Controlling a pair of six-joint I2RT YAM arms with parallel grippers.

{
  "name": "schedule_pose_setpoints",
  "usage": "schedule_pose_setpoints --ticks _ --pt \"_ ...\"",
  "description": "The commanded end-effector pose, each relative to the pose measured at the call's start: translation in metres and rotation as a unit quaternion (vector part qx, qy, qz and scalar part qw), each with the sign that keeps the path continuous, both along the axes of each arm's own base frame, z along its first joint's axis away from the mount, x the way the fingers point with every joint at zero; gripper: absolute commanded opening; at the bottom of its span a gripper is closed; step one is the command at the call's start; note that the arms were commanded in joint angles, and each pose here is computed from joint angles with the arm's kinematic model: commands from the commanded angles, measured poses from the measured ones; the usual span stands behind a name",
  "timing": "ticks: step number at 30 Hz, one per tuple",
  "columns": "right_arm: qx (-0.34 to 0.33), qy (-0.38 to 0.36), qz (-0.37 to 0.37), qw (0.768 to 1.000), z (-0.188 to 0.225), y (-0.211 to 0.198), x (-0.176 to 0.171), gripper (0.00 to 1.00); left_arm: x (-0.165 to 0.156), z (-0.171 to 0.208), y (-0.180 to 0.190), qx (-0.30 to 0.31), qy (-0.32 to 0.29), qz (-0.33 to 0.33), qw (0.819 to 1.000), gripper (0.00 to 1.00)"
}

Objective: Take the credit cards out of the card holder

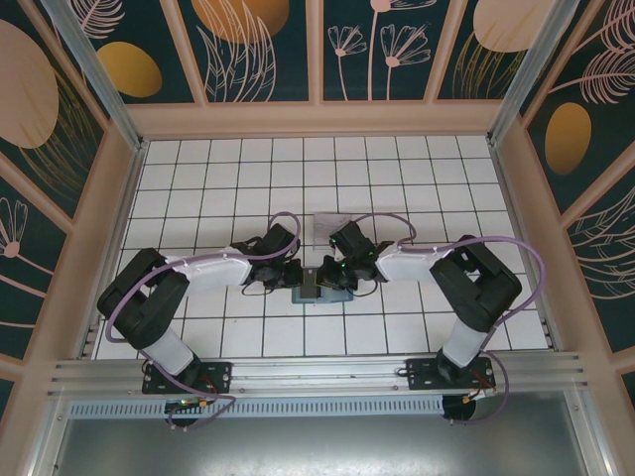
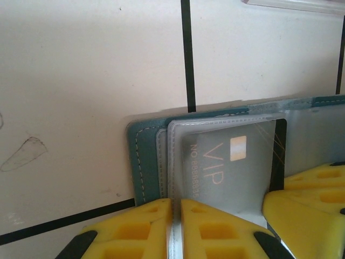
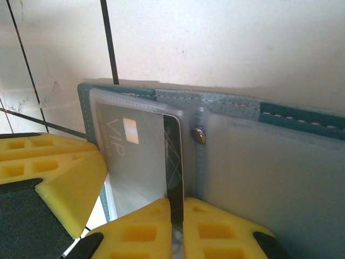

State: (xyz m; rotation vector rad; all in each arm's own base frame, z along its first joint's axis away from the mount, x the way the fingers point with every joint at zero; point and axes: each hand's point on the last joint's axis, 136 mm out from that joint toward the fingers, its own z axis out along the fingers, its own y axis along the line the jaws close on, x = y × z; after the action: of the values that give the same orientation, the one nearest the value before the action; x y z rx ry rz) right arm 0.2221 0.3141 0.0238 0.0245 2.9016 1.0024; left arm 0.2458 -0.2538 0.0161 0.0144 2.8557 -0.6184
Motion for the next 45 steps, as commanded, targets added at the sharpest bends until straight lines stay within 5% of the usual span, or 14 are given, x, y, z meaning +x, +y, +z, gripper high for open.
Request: schedule_pose_setpoints --ticks 1,39,45 --pt "0.009 0.008 0.01 1.0 0.001 -0.001 -0.009 0.09 -0.021 -0.035 0.041 0.099 0.042 0.008 0.994 0.15" --pt "-0.016 0.01 -0.011 1.0 -0.008 -0.037 -0.014 0.02 -0.018 -0.022 0.043 0.098 0.034 0.024 0.994 0.16" --pt "0.006 0.007 -0.001 1.0 -0.003 -0.027 -0.011 0.02 -0.009 0.009 0.026 0.038 0.006 0.03 0.999 0.26"
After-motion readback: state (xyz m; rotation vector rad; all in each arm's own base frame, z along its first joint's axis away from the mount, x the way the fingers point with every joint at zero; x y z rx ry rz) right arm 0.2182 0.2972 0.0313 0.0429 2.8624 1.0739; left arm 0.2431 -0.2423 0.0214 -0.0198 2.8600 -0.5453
